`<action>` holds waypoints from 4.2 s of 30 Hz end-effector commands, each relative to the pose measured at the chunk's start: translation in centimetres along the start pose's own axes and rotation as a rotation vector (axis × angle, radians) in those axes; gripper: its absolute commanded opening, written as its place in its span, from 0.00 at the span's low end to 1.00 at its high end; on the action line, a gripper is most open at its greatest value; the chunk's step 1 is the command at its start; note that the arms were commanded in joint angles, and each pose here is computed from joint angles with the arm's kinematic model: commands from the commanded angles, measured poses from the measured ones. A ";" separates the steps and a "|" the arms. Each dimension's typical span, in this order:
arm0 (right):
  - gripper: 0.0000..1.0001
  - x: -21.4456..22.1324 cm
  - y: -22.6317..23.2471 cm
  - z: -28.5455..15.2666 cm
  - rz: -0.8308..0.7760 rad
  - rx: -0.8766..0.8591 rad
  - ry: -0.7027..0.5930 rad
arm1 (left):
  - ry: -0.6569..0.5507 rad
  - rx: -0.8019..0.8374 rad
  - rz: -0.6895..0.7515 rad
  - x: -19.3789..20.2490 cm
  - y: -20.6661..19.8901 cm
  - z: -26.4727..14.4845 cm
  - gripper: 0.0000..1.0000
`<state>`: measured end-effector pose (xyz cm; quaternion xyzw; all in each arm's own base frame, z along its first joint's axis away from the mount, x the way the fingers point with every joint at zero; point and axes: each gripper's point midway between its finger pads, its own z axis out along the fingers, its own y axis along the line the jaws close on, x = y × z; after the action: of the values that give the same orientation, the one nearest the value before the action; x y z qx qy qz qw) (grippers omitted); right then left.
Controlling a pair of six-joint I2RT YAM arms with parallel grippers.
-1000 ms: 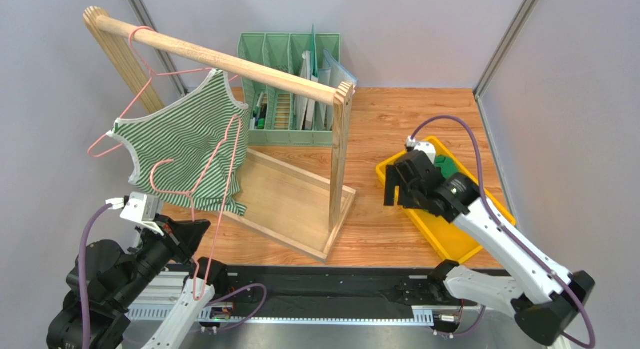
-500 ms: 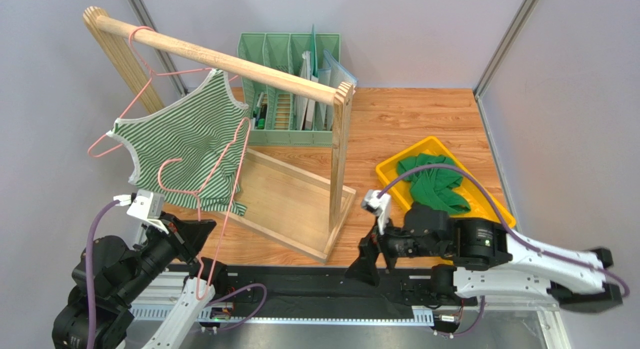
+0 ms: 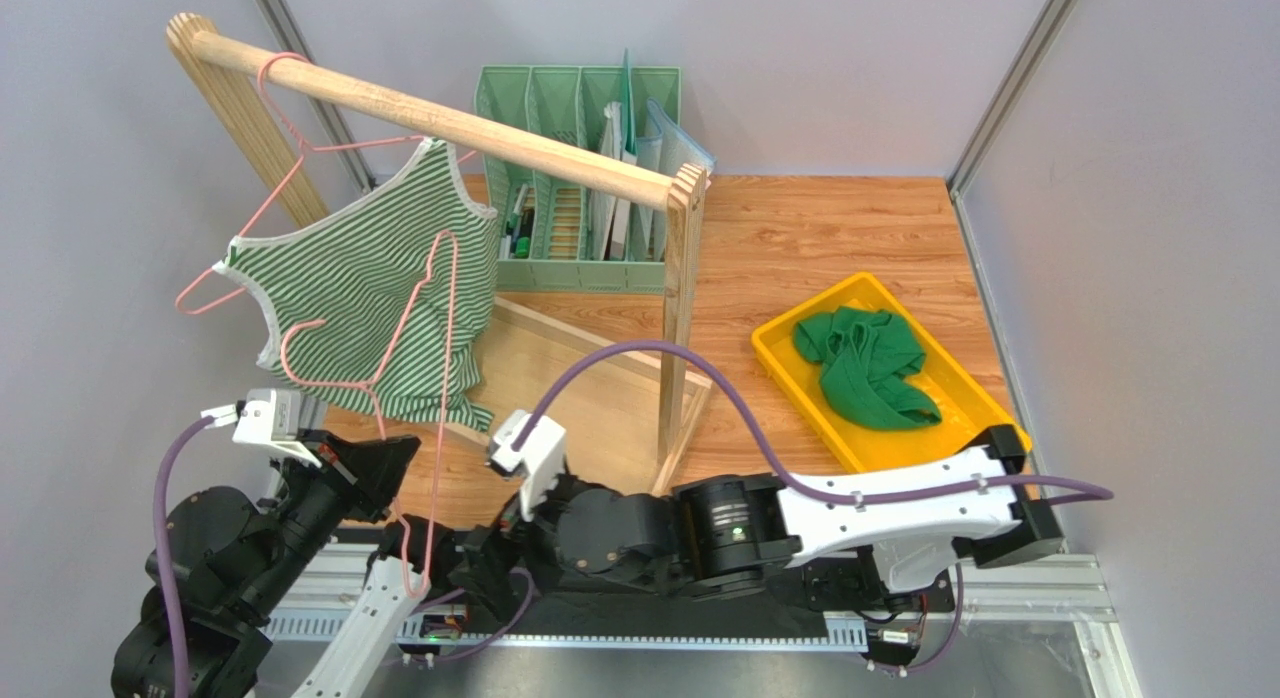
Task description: Remove the tank top from the hanger
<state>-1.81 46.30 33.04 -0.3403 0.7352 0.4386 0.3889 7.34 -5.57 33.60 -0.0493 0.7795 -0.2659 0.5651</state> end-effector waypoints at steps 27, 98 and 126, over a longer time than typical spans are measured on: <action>0.46 1.2 5.3 9.4 0.337 -0.072 -0.033 | -0.098 0.003 -0.103 -1.4 -0.2 -1.0 0.00; 0.00 -11.8 -6.6 -2.1 0.865 0.056 -0.569 | -0.325 -0.004 0.021 -3.3 1.0 -6.1 0.81; 0.25 -9.5 -7.3 -4.7 0.871 0.000 -0.523 | -0.283 -0.010 0.003 -2.2 1.4 -4.7 0.81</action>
<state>7.49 41.59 38.13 0.1065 0.7052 0.6107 0.3441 3.91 -1.55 35.73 -0.0901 0.6919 -0.2456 0.6730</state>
